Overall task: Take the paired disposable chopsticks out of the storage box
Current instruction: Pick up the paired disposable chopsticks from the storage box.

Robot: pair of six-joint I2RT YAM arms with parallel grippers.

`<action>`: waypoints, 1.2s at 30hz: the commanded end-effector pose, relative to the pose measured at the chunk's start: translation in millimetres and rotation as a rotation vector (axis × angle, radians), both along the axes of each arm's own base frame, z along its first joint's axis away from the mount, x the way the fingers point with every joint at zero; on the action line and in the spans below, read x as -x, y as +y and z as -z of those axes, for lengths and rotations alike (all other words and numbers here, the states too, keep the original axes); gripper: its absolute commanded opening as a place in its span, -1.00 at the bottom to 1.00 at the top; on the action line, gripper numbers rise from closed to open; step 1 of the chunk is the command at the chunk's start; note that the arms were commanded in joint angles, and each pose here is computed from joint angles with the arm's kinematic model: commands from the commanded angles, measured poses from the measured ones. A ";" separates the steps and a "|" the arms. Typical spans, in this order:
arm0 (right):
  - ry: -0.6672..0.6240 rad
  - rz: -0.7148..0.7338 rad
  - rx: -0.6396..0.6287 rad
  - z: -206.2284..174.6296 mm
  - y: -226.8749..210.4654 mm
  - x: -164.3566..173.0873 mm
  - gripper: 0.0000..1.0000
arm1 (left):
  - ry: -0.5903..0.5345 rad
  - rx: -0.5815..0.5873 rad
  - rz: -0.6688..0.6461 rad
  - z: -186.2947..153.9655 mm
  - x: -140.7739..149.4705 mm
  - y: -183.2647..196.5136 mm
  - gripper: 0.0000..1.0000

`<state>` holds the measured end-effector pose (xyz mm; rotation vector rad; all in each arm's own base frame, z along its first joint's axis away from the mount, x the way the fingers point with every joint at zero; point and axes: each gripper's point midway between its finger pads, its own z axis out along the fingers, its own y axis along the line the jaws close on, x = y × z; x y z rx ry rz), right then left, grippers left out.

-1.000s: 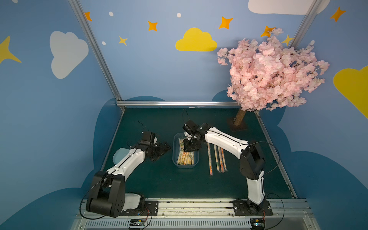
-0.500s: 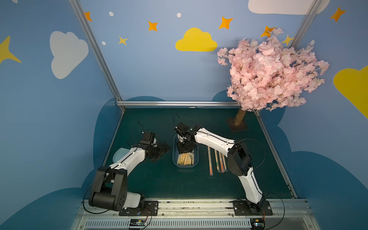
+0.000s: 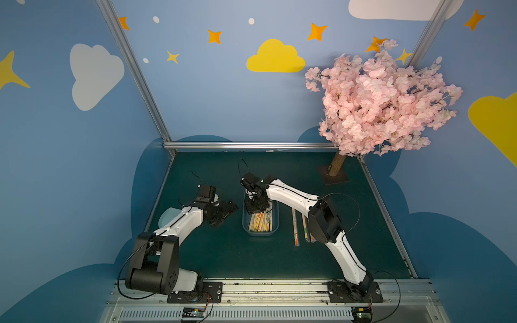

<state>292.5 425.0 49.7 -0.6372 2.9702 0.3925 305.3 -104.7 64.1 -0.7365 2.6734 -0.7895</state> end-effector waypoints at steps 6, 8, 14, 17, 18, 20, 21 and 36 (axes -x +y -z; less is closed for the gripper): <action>0.024 -0.006 0.050 12.3 -6.4 1.6 -0.31 | 0.011 0.000 0.018 1.4 8.0 1.8 1.00; 0.025 -0.007 0.054 13.2 -7.0 1.9 -0.37 | 0.007 0.000 0.018 0.6 7.7 2.1 1.00; 0.024 -0.010 0.041 5.6 -7.0 2.5 -0.73 | 0.005 0.006 0.017 1.0 7.9 1.5 1.00; 0.016 -0.012 0.029 -1.2 -6.0 2.1 -0.87 | 0.006 0.006 0.018 1.9 8.2 1.1 1.00; 0.015 -0.012 0.026 -3.2 -6.1 2.3 -0.89 | 0.005 0.007 0.020 1.6 7.9 1.0 1.00; 0.014 -0.011 0.017 -7.6 -5.8 2.6 -0.94 | 0.003 0.008 0.022 1.1 7.8 1.1 1.00; 0.014 -0.008 0.013 -10.0 -6.1 2.8 -0.96 | 0.001 0.007 0.023 0.4 7.7 1.1 1.00; -0.062 0.094 -0.094 -81.2 -30.5 -8.2 -1.00 | -0.046 0.006 0.059 -19.1 0.3 -1.4 1.00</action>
